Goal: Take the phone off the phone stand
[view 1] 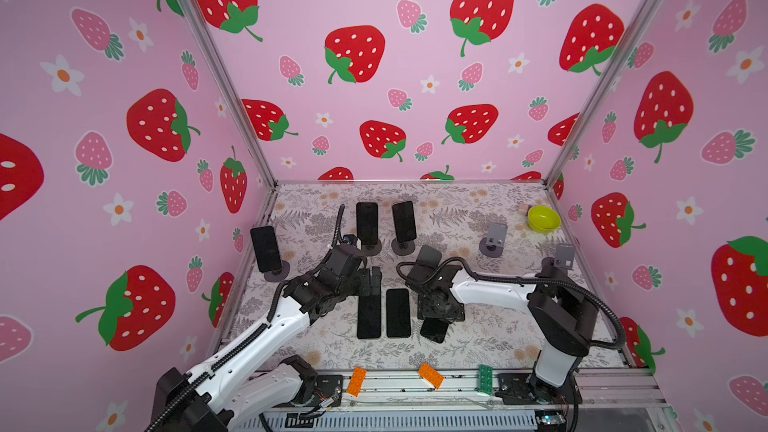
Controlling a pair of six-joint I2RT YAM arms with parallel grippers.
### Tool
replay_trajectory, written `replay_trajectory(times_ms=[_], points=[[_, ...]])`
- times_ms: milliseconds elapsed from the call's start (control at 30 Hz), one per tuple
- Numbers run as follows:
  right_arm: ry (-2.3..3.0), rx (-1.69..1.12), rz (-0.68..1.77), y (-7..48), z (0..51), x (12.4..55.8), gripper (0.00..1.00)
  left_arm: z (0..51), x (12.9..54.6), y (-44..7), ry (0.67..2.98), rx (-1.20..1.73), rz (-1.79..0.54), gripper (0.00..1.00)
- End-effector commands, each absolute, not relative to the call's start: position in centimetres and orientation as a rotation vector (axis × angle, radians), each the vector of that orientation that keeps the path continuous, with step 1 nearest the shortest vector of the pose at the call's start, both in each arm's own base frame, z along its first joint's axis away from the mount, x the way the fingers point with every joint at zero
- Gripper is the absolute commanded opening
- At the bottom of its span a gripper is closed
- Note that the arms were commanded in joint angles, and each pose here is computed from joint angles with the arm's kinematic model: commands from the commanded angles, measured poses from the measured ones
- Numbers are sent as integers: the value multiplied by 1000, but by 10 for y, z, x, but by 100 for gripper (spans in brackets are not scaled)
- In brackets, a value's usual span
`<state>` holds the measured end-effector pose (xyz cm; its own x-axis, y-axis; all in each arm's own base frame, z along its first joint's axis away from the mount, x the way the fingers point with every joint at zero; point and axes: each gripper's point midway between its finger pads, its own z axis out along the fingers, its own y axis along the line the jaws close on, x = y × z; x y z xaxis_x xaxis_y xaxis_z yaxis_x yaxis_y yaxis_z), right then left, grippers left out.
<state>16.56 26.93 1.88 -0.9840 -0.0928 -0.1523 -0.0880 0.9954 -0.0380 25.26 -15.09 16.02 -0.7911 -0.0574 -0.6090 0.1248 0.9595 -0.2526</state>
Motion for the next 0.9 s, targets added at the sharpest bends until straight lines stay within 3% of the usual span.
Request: replay_trajectory(times_ms=[0,133,800,867], points=[[2944,-283,-149,261,16,165,86,160,256,-142,2431,-8,-338,100],[2901,-360,-100,268,18,171,80,164,256,-143,2420,1,-340,100],[2874,-530,129,298,16,166,82,195,260,-112,2242,-139,-275,100],[2872,-539,128,301,16,168,87,196,261,-111,2234,-154,-271,100]])
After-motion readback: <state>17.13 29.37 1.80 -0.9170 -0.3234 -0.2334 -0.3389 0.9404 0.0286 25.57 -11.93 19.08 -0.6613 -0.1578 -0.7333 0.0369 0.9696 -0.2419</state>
